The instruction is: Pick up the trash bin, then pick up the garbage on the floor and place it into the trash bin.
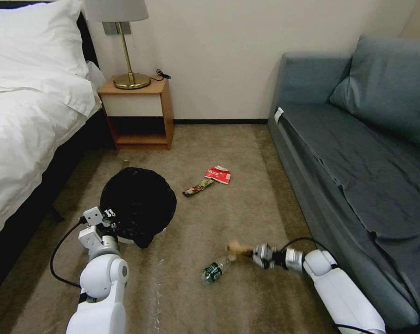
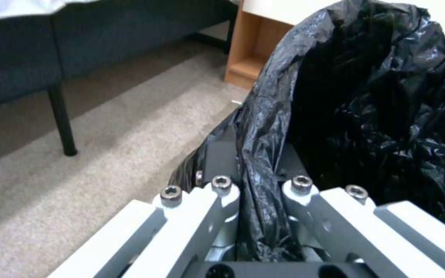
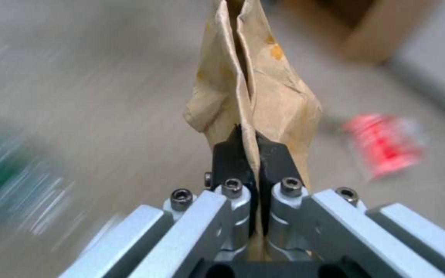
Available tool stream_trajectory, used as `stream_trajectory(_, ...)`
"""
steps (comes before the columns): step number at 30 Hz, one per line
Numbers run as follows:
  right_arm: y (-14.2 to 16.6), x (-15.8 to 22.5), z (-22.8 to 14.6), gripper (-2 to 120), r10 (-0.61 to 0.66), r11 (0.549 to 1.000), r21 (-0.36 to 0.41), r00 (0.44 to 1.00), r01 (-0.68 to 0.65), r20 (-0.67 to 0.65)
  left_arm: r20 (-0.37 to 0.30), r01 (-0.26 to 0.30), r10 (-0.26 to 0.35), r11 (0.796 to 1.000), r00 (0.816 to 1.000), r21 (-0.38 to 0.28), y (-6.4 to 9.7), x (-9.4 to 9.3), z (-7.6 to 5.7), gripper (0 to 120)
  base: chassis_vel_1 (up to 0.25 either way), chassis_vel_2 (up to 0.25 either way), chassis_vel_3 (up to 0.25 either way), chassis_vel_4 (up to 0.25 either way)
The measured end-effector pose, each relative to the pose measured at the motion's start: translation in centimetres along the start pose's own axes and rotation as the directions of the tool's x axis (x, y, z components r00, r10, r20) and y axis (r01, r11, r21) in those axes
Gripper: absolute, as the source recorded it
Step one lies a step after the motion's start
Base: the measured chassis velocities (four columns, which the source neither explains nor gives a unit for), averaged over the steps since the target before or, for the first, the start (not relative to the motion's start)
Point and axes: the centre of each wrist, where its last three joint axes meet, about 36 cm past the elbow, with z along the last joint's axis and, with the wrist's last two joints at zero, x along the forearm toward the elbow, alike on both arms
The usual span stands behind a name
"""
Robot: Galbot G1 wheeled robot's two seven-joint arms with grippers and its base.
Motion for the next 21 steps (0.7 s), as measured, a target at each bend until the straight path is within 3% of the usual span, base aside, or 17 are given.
stream_trajectory(2, -1.6, -2.9, -5.2, 0, 0.114, 0.993, 0.015, 0.986, -0.117, 0.119, -0.008, 0.000, 0.000, 1.000, 1.000, 0.004, 0.0, -0.1, 0.3, 4, 0.000, 0.000, 0.000, 0.000)
stream_trajectory(3, -1.6, -2.9, -5.2, 0, 0.114, 0.993, 0.015, 0.986, -0.117, 0.119, -0.008, 0.000, 0.000, 1.000, 1.000, 0.004, 0.0, -0.1, 0.3, 4, 0.000, 0.000, 0.000, 0.000)
stream_trajectory(5, -2.0, -5.6, -9.8, 0, 0.148, 0.987, 0.035, 0.968, -0.159, 0.202, -0.015, -0.001, 0.001, 1.000, 1.000, 0.010, -0.1, -0.1, 0.5, 4, 0.000, 0.000, 0.000, 0.000)
stream_trajectory(6, -2.0, -5.6, -9.8, 0, 0.148, 0.987, 0.035, 0.968, -0.159, 0.202, -0.015, -0.001, 0.001, 1.000, 1.000, 0.010, -0.1, -0.1, 0.5, 4, 0.000, 0.000, 0.000, 0.000)
stream_trajectory(9, -0.1, -11.1, -17.3, 0, 0.150, 0.982, 0.058, 0.934, -0.178, 0.325, -0.020, -0.011, 0.011, 1.000, 1.000, 0.013, -0.6, 0.0, 0.8, 4, 0.000, 0.000, 0.000, 0.000)
stream_trajectory(12, 1.0, -12.5, -18.6, 0, 0.141, 0.984, 0.052, 0.929, -0.168, 0.343, -0.020, -0.016, 0.017, 1.000, 1.000, 0.014, -0.8, 0.0, 0.8, 4, 0.000, 0.000, 0.000, 0.000)
stream_trajectory(16, 6.6, -18.2, -22.6, 0, 0.073, 0.996, 0.019, 0.922, -0.087, 0.381, -0.019, -0.030, 0.030, 0.999, 0.999, 0.018, -1.5, 0.2, 0.8, 4, 0.000, 0.000, 0.000, 0.000)
stream_trajectory(21, 9.2, -21.2, -23.0, 0, -0.009, 0.999, 0.050, 0.931, -0.010, 0.364, -0.019, -0.030, 0.030, 0.999, 0.999, 0.022, -1.6, 0.2, 0.9, 4, 0.000, 0.000, 0.000, 0.000)
